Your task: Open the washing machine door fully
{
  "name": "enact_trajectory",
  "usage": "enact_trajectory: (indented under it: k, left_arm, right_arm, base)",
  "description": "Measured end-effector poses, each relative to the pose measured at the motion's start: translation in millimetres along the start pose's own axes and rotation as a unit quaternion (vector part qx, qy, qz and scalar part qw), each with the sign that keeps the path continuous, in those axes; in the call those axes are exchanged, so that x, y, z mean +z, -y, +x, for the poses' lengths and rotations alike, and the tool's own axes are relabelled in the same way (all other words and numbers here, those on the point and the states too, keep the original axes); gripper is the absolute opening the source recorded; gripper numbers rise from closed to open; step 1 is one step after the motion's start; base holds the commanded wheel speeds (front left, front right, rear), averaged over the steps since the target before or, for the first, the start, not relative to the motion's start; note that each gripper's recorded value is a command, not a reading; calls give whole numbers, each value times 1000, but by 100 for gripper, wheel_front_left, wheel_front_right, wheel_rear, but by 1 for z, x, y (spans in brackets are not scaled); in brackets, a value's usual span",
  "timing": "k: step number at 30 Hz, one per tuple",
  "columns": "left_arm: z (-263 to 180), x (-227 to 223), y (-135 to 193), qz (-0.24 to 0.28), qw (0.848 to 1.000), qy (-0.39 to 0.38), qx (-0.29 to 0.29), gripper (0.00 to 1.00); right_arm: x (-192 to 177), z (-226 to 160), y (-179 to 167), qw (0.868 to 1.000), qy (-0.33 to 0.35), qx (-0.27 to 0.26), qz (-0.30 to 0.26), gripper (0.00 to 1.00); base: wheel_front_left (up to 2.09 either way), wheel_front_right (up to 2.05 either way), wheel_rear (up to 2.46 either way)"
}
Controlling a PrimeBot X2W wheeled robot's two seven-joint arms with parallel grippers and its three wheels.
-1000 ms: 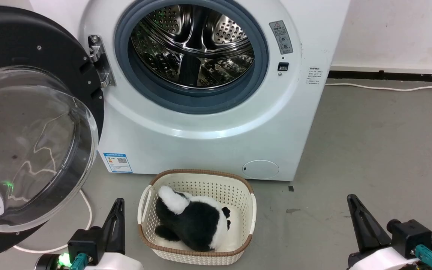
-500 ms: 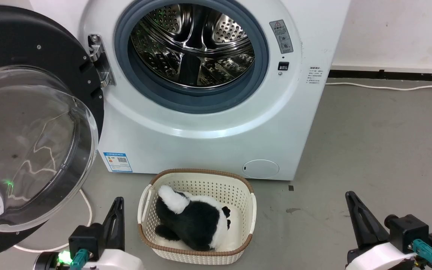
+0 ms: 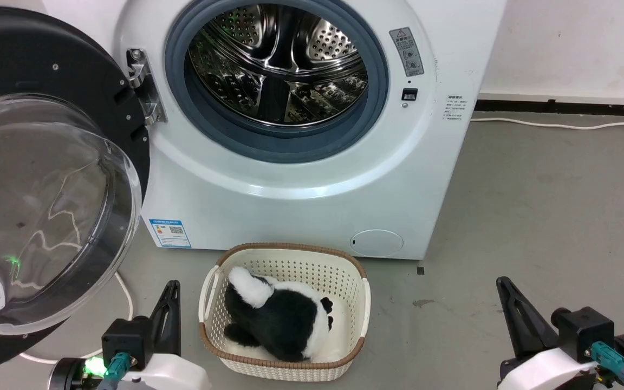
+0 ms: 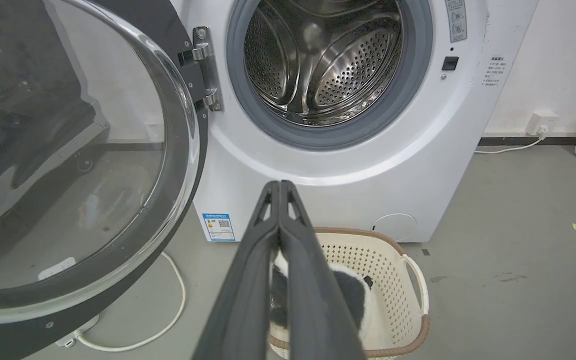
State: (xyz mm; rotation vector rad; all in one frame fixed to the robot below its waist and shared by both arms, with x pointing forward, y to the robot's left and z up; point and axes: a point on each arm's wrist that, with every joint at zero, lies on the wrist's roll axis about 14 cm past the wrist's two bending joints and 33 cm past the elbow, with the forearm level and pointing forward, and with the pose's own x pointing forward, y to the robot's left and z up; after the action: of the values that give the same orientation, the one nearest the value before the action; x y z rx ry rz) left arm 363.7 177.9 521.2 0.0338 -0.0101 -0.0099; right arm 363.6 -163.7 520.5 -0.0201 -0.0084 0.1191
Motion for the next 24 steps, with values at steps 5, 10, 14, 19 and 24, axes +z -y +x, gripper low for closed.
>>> enact_trajectory:
  k: [5, 10, 14, 19, 24]
  left_arm:
    - [1, 0, 0, 3, 1000, -3, 1, 0]
    - [1, -1, 0, 2, 1000, -7, 2, 0]
    - [3, 1, 1, 2, 1000, -6, 3, 0]
    - [5, 1, 1, 2, 1000, -8, 4, 0]
    - [5, 0, 0, 4, 1000, -14, 5, 0]
  right_arm:
    - [0, 1, -1, 1000, -3, 1, -3, 0]
    - [0, 2, -1, 1000, -6, 2, -4, 0]
    - [-1, 2, -2, 1000, -10, 3, -5, 0]
    - [1, 4, -2, 1000, -10, 4, -6, 0]
    - [1, 5, -3, 1000, -13, 5, -10, 0]
  base:
    - [0, 0, 0]
    - [0, 0, 0]
    - [0, 0, 0]
    - [0, 0, 0]
    - [0, 0, 0]
